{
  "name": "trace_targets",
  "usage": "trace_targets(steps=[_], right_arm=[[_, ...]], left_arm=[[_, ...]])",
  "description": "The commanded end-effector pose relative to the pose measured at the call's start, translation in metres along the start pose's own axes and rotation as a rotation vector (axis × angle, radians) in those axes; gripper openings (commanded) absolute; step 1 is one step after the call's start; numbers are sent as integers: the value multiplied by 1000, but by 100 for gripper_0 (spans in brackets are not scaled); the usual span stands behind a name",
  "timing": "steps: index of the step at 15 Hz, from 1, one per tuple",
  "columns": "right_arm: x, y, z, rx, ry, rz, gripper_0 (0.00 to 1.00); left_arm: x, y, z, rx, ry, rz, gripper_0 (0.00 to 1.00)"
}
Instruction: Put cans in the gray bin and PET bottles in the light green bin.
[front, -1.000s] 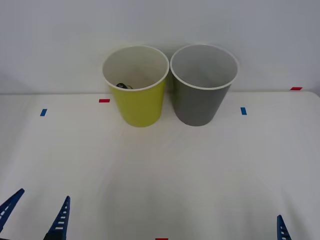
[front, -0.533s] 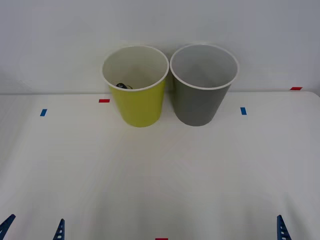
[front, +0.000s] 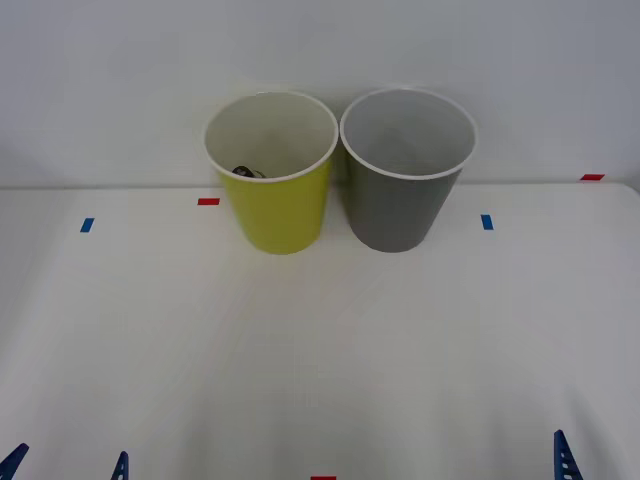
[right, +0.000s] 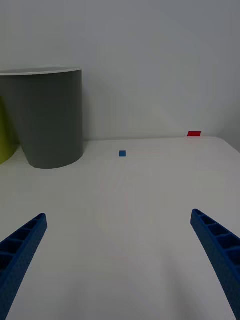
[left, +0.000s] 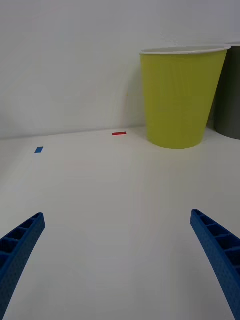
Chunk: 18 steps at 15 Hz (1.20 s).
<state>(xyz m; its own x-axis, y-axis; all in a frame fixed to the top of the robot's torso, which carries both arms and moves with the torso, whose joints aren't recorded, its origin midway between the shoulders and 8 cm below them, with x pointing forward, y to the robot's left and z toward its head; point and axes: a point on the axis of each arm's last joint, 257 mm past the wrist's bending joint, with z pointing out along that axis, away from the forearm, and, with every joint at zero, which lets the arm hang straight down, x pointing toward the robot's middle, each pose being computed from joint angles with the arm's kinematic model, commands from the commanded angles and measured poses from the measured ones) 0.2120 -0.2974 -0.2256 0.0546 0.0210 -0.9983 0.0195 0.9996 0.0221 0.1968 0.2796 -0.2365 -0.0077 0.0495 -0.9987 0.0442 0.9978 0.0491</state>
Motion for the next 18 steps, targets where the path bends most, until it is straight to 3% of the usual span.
trace_targets(steps=[1, 18], right_arm=[[0, 0, 0, 0, 0, 0, 100], [0, 0, 0, 0, 0, 0, 100]], left_arm=[[0, 0, 0, 0, 0, -1, 100], [0, 0, 0, 0, 0, -1, 100]])
